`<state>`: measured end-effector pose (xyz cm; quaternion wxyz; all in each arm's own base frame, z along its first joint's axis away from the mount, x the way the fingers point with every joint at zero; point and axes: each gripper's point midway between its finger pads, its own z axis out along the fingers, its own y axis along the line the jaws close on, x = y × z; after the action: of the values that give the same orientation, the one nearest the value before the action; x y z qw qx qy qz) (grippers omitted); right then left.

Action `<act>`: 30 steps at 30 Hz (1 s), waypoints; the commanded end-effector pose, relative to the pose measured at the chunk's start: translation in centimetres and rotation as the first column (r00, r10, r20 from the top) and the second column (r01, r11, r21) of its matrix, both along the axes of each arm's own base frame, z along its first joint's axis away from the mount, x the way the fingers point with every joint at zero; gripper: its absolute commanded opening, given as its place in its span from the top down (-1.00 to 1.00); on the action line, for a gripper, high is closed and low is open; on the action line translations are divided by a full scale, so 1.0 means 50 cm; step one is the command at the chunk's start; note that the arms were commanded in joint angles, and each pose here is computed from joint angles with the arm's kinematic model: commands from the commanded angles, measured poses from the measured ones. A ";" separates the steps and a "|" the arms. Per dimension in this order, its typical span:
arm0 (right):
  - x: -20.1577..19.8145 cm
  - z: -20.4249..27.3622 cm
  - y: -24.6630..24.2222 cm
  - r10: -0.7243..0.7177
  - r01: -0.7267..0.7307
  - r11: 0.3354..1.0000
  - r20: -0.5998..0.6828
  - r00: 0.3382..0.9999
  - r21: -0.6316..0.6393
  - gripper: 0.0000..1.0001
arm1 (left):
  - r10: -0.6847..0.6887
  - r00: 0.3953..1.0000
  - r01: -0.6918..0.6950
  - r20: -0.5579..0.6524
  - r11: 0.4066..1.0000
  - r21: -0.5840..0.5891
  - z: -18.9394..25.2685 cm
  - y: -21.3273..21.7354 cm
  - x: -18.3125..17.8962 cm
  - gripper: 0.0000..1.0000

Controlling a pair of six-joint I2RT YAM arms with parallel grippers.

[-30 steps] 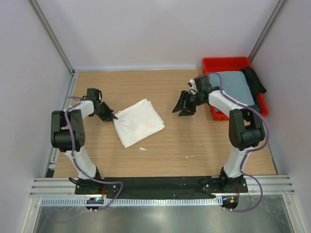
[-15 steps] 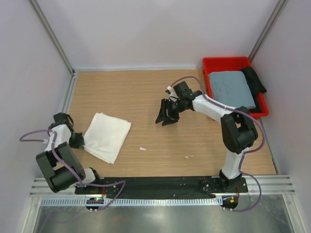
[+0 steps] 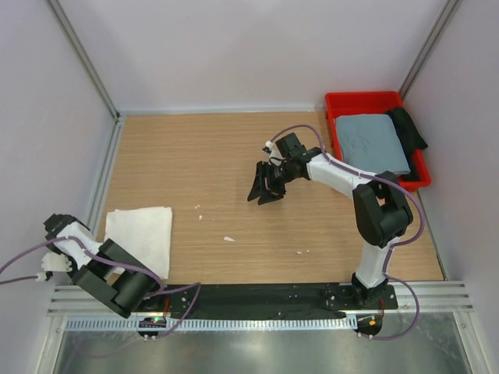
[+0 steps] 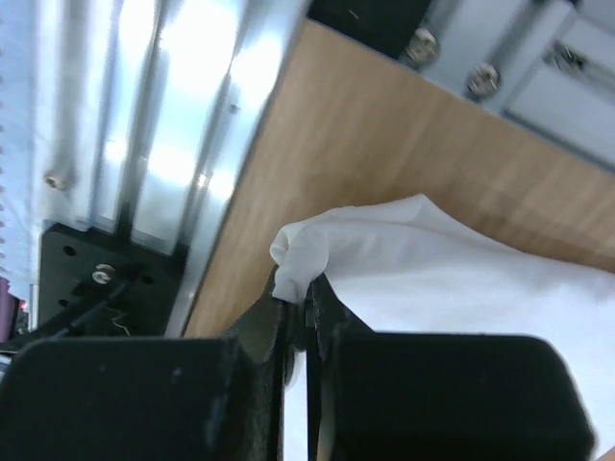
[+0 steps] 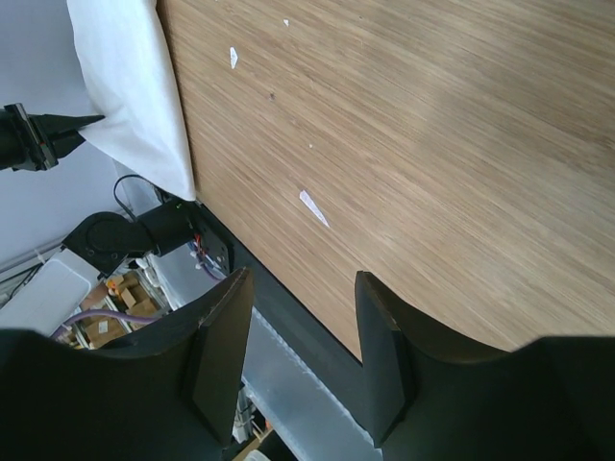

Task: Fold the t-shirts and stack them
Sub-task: Neatly place the folded tshirt to the corner, then reset both grippers

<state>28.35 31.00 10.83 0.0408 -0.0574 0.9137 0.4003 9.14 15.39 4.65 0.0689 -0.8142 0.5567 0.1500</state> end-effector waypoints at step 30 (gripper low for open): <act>-0.015 -0.002 0.009 0.025 -0.025 0.999 -0.005 1.000 0.031 -0.04 | -0.061 0.998 0.065 -0.034 0.990 0.128 0.159 0.079 0.038 -0.78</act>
<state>27.83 31.00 10.40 0.0330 -0.0589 0.9126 0.4032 10.03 18.19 8.87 0.0772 -0.7973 0.5753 0.1657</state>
